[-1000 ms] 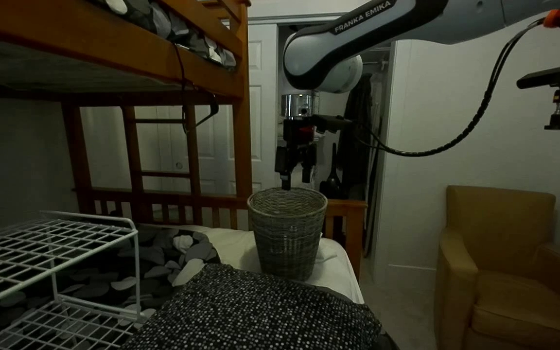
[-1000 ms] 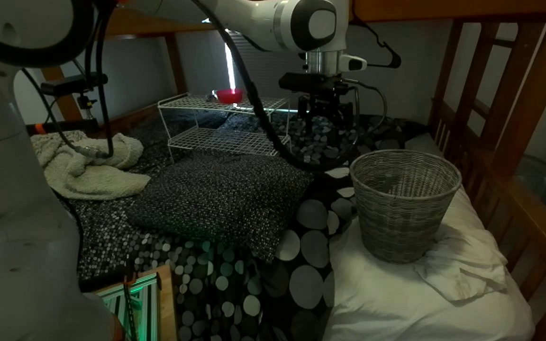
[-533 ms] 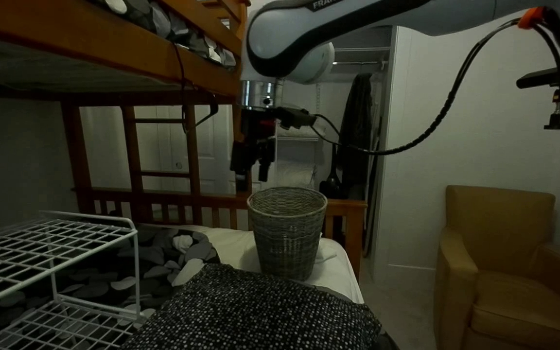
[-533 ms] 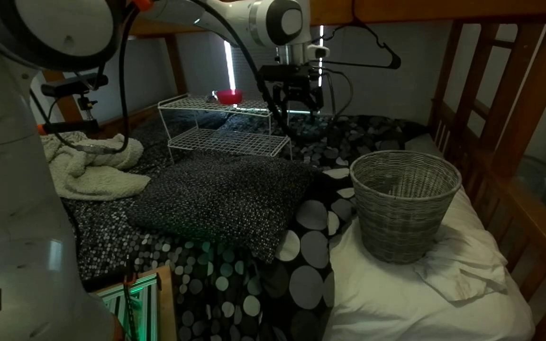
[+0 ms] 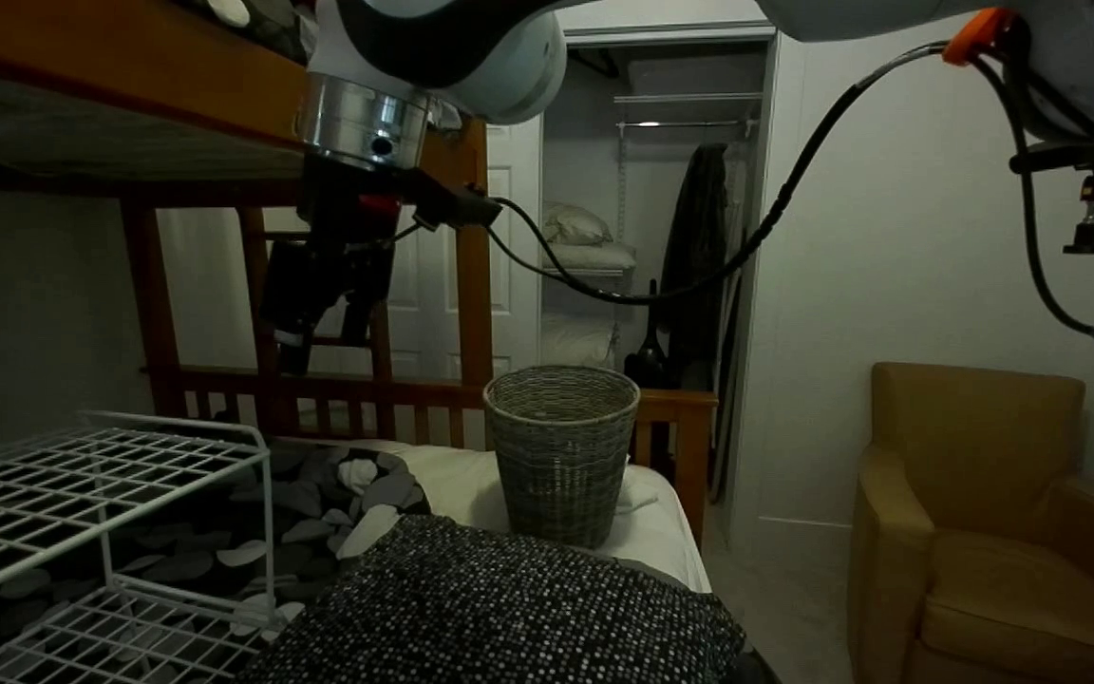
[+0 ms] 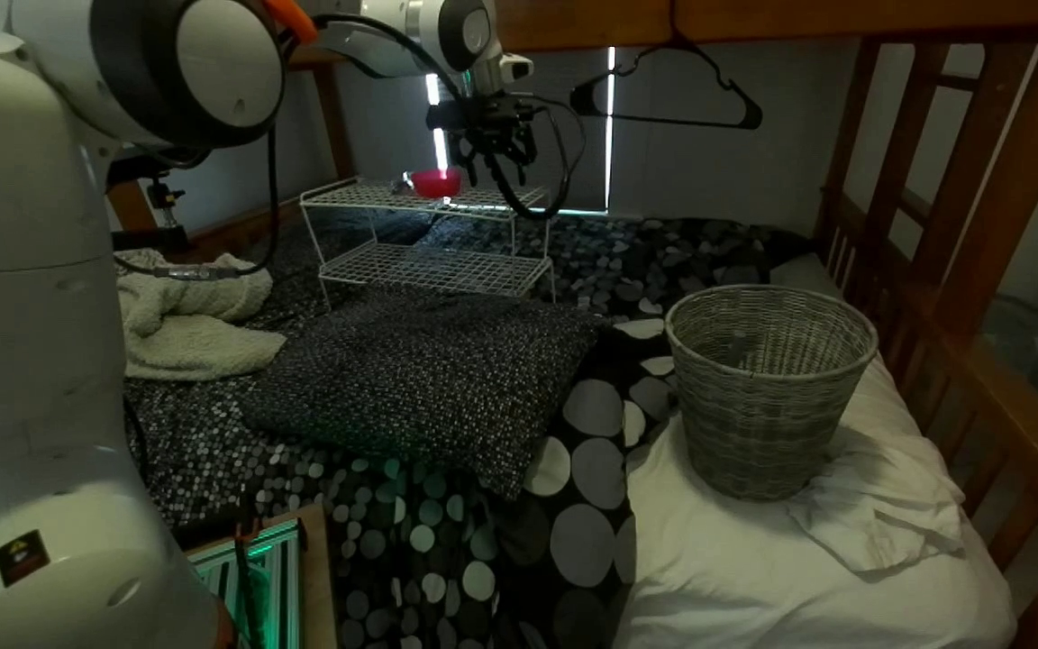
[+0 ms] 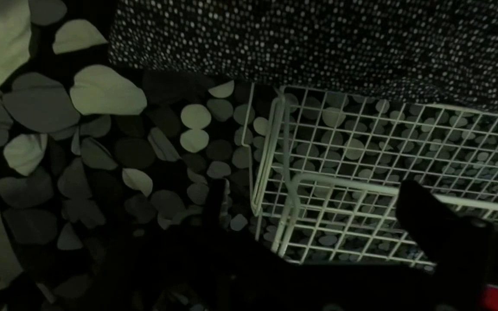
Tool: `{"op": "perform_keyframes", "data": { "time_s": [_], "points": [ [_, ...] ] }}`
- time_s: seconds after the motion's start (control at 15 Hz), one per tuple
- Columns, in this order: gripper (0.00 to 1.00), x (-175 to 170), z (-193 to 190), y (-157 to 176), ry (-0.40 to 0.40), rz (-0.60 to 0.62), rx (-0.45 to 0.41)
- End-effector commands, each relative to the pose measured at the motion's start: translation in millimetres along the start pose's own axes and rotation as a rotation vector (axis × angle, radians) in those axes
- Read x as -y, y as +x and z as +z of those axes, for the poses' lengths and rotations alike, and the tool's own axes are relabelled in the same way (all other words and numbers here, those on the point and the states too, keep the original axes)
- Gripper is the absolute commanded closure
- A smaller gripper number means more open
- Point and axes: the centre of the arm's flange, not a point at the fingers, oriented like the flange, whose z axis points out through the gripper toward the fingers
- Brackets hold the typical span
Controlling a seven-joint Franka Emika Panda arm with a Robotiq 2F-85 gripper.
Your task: Remove the pink bowl on top of the wire mesh top rack of the shoe rack and put it in the basket
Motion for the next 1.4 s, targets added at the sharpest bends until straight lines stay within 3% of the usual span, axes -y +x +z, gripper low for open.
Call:
{"op": "perform_keyframes", "data": {
  "time_s": [0.0,0.27,0.53,0.93,1.13,1.33],
  "points": [
    [0.00,6.1,-0.9,3.5,0.001,-0.016,-0.018],
    [0.00,17.7,-2.2,7.3,0.007,-0.044,-0.032],
    [0.00,41.8,3.5,20.1,-0.023,-0.052,-0.118],
    [0.00,112.1,-5.4,34.1,-0.136,-0.068,-0.291],
    [0.00,138.1,11.3,51.8,-0.167,-0.045,-0.375],
    [0.00,149.5,31.8,50.4,-0.252,-0.007,-0.400]
  ]
}}
